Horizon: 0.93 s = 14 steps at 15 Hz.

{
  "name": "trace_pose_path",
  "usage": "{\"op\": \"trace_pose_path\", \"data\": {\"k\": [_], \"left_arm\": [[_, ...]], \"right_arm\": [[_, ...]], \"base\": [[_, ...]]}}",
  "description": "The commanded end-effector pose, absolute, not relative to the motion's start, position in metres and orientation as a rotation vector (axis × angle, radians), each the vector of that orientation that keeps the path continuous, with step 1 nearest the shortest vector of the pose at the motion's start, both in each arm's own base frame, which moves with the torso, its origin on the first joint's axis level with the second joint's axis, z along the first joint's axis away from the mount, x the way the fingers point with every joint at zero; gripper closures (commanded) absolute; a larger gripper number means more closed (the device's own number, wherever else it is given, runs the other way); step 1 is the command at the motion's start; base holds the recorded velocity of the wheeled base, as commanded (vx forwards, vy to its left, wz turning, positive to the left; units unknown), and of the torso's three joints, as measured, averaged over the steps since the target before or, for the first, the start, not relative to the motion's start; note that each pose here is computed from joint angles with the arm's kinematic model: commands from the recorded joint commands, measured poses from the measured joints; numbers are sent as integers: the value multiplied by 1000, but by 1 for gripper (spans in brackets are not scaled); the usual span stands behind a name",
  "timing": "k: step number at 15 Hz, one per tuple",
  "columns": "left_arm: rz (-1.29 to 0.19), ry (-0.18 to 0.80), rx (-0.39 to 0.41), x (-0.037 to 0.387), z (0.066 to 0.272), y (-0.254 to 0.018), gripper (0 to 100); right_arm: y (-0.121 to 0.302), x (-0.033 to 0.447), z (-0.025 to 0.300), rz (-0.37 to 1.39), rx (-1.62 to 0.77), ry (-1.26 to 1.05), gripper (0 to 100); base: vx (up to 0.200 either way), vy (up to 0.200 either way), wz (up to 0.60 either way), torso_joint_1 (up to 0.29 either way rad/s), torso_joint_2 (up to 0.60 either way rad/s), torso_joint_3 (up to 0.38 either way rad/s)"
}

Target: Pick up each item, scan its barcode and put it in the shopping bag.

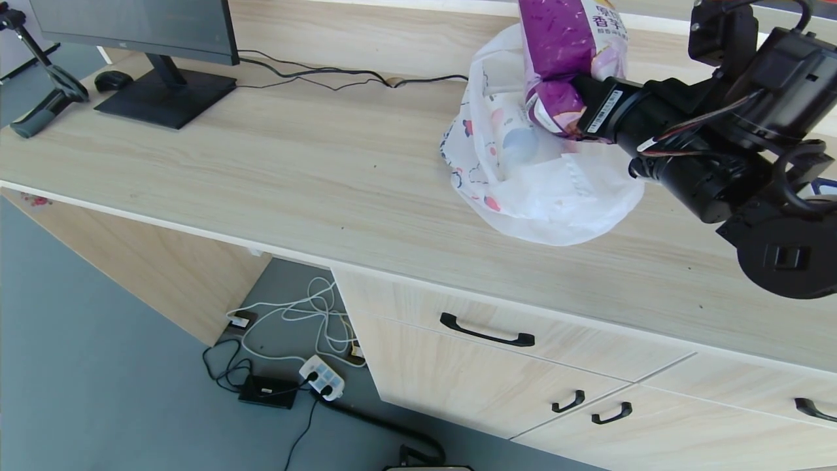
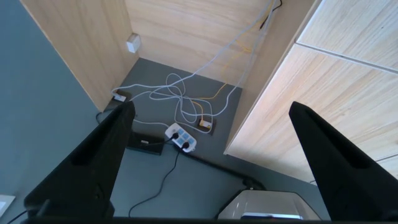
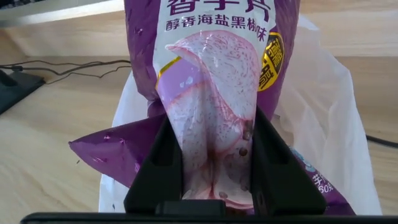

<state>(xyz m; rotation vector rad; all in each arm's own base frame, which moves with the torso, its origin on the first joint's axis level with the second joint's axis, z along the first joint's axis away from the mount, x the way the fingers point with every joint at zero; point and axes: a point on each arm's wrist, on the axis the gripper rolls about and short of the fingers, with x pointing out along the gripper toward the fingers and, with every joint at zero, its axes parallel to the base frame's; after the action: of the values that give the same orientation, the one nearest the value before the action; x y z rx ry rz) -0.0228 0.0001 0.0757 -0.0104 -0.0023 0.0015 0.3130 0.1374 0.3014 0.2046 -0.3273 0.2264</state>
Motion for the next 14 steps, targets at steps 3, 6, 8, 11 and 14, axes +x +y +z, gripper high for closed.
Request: {"op": "trace_pose_path", "data": {"k": [3, 6, 8, 11, 14], "left_arm": [[2, -3, -11, -23, 76, 0, 0], [2, -3, -11, -23, 76, 0, 0], [2, -3, -11, -23, 76, 0, 0], [2, -3, -12, -23, 76, 0, 0], [2, -3, -11, -23, 76, 0, 0]], "right_arm": [[138, 299, 315, 241, 204, -368, 100], [137, 296, 300, 242, 189, -315, 100], [141, 288, 283, 262, 178, -262, 100], [141, 287, 269, 262, 176, -253, 100], [140, 287, 270, 267, 187, -255, 0]], "base": [[0, 0, 0, 0, 0, 0], [0, 0, 0, 0, 0, 0], [0, 0, 0, 0, 0, 0], [0, 0, 0, 0, 0, 0], [0, 0, 0, 0, 0, 0]]}}
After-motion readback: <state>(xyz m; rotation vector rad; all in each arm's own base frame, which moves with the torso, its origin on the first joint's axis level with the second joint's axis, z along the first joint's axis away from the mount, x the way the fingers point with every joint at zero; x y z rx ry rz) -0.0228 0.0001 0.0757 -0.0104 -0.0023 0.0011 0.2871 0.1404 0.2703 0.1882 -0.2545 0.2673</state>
